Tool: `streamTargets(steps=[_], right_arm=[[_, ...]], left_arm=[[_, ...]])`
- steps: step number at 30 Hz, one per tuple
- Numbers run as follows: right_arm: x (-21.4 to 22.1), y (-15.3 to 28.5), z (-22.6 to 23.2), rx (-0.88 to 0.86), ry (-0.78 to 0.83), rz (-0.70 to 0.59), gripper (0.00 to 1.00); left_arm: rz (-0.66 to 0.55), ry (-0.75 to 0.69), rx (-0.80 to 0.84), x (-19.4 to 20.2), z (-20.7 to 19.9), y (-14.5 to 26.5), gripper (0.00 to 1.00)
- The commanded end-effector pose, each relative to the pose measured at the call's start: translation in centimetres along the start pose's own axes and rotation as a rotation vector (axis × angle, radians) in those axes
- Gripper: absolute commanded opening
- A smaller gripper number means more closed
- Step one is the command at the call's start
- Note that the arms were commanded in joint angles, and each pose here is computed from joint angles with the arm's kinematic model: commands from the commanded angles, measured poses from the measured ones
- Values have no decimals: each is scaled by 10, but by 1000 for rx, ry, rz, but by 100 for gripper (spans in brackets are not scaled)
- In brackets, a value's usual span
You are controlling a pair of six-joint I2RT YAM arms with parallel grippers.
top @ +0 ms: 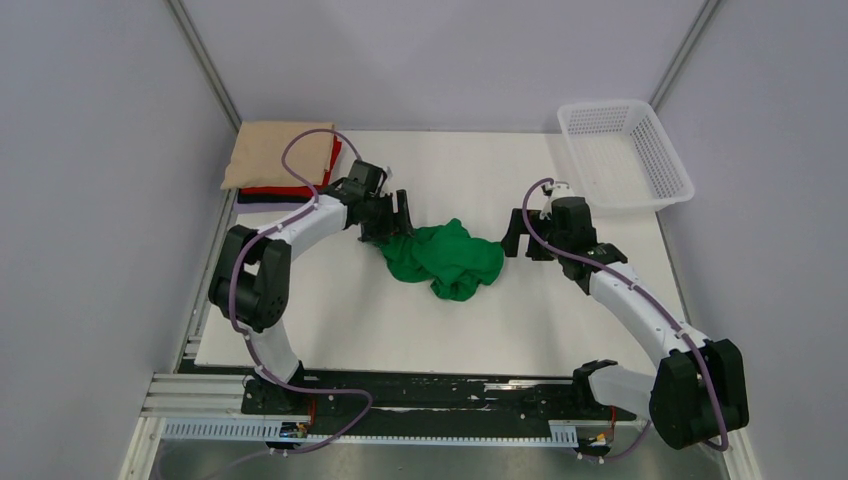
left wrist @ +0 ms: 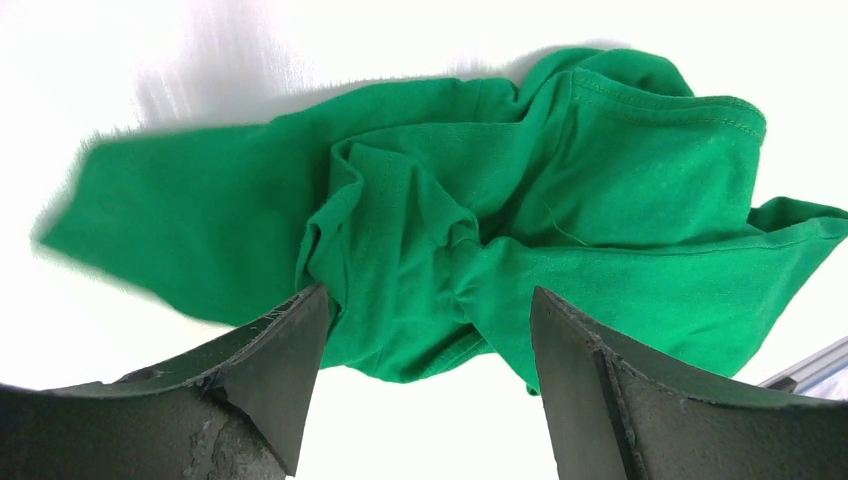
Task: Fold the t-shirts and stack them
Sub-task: Flatten out the tshirt
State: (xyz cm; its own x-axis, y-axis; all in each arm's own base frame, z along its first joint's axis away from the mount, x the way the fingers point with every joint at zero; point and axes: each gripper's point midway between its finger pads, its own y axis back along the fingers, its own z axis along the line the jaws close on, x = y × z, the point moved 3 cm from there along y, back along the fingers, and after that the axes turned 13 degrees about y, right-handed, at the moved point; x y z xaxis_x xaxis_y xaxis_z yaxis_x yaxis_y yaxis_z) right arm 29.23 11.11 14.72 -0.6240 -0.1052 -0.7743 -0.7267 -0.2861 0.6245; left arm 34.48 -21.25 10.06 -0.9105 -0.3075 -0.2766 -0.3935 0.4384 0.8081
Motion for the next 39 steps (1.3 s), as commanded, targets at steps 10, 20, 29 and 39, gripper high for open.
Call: streamTargets(steps=[10,20,29,39], right_arm=[[-11,-4,2,-14,-14,-29,100],[-10,-3,1,-7,-14,-22,100],[-5,-7,-1,7,-20,1,100],[2,-9,-3,19,-31,25,100]], left_arm=[[-53,-50,-13,-12,-10,5,80],[-68,-82,-117,-22,5,-10,80],[-13,-119,-80,-3,-9,-23,79],[-14,-118,-132,1,-14,-38,63]])
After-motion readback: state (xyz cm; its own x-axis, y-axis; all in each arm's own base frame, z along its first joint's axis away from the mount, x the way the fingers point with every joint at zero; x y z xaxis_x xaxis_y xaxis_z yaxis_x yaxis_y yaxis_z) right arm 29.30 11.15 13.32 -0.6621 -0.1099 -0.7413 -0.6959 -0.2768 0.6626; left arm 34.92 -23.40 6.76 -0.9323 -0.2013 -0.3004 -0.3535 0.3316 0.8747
